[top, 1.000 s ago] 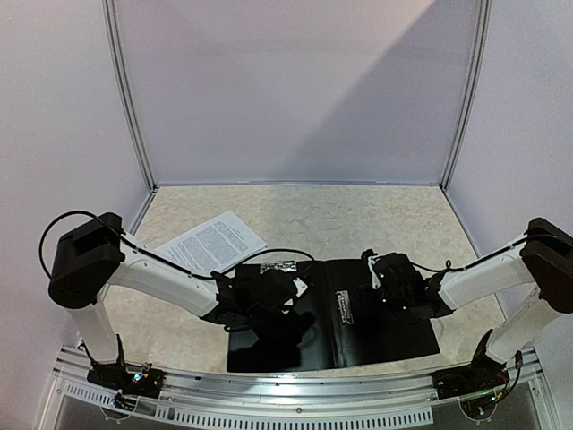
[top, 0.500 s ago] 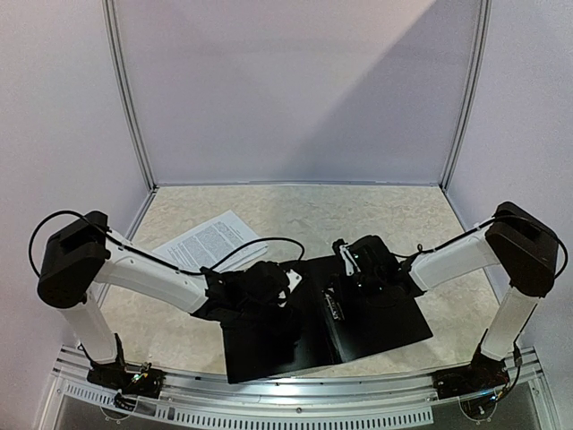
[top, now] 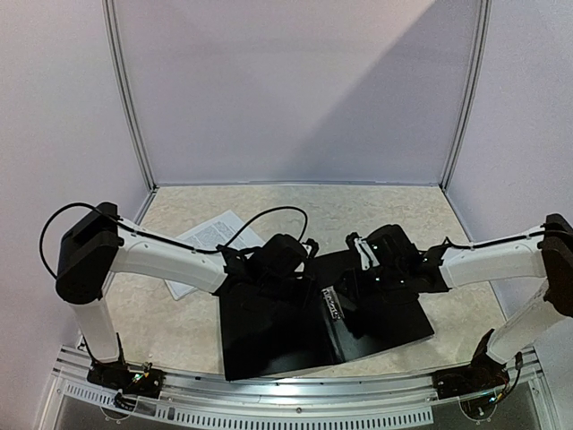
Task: Put the files into the folder
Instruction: Open the folder at the center of the board.
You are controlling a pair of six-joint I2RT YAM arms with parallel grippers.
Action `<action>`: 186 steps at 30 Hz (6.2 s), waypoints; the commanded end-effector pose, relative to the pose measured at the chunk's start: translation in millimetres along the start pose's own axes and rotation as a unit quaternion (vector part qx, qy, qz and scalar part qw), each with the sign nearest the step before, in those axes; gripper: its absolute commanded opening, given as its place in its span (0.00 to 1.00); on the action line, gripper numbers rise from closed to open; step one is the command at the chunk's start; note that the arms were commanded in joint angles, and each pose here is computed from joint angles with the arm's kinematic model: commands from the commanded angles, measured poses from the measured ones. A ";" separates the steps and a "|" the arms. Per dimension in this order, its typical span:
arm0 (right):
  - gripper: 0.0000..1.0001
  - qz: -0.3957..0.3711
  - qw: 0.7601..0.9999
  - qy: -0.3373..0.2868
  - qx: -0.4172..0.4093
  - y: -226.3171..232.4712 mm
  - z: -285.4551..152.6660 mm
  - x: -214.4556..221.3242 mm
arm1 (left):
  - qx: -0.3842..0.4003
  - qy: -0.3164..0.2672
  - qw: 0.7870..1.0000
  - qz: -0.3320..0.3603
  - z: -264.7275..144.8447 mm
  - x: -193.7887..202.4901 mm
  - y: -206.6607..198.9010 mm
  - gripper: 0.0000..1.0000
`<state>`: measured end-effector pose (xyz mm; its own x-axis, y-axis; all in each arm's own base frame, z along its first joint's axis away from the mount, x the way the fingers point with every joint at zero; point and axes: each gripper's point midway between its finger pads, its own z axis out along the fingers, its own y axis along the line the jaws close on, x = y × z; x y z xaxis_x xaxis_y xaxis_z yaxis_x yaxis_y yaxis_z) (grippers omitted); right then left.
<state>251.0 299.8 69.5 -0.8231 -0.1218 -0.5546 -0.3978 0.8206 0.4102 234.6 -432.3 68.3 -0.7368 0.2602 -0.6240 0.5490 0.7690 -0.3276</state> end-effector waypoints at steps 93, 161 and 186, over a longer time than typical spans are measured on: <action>0.00 0.085 0.982 0.134 0.097 -52.0 22.7 95.4 | -0.030 0.095 0.981 -0.167 97.0 46.4 71.3 0.01; 0.67 0.036 0.980 -0.071 0.183 -96.8 -100.0 -14.2 | 0.039 0.041 0.958 0.281 -8.1 -3.4 -24.8 0.45; 0.62 0.082 0.984 0.030 0.154 -132.5 -54.2 87.4 | -0.014 0.044 0.968 0.248 44.4 -32.8 0.1 0.38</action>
<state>220.5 150.1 19.2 -0.8702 -0.0087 -0.4927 -0.1328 0.9670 0.2173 257.2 -460.0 51.5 -0.3913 0.6930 -0.6055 0.8528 0.5203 0.0444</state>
